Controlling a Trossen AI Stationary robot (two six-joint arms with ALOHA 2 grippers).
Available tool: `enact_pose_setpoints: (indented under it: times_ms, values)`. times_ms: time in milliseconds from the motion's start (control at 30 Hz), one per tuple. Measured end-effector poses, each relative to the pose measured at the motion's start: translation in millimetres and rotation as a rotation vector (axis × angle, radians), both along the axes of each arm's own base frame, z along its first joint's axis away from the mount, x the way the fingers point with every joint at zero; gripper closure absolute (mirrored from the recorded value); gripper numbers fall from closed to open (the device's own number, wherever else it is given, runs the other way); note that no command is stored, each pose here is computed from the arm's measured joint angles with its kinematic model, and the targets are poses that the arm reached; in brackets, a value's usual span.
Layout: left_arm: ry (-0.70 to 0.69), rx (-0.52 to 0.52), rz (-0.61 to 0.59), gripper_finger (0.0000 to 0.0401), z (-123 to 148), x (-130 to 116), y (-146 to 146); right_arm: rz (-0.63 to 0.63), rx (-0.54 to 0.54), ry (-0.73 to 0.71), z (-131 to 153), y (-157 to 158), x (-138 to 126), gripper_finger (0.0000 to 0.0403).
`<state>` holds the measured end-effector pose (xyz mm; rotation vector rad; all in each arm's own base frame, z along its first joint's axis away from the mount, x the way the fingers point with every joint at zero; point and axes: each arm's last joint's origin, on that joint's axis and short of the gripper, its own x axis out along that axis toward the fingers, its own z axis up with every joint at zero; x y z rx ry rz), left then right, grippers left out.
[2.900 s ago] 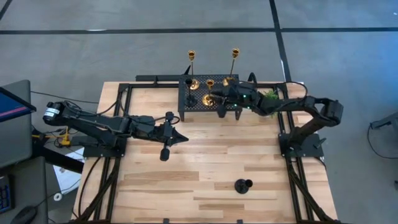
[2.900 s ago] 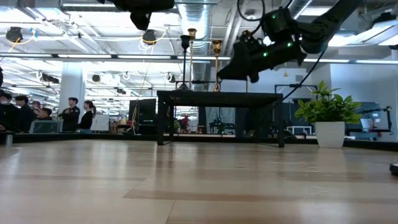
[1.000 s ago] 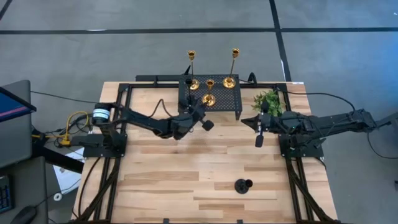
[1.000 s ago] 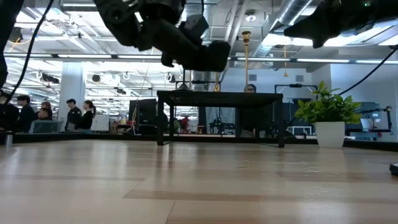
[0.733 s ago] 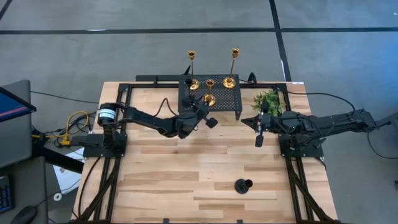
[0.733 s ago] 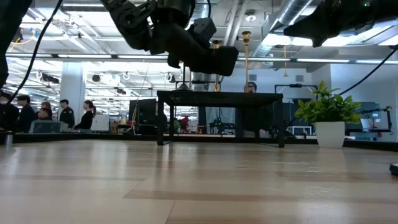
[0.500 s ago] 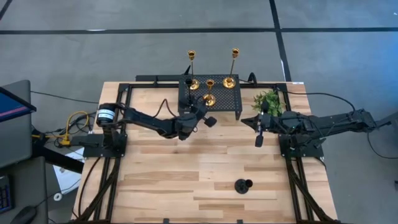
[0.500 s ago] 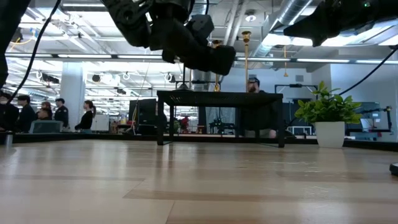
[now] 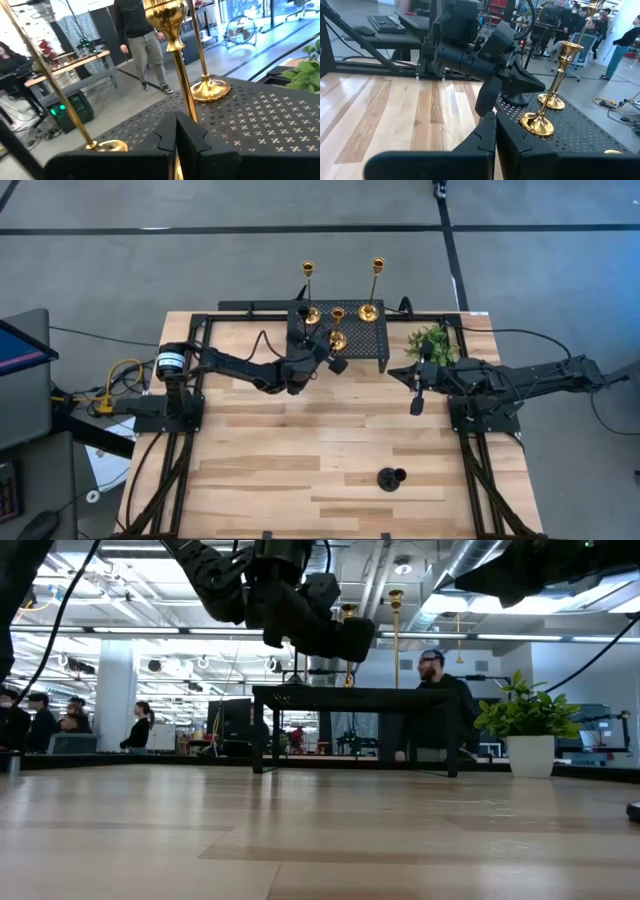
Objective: Pick & Place candle stick holders
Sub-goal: Put the gold candle holder on the shelf
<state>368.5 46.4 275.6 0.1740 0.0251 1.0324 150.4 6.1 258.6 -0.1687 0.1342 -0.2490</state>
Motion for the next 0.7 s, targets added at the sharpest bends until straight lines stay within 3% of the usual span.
enact_pose_setpoints:
  times_ms: [700]
  values:
    - [-0.106,0.002,-0.125,0.0398,6.5,1.6,3.6,0.001,-0.008,-0.002,0.4,-0.1,0.1,0.0403]
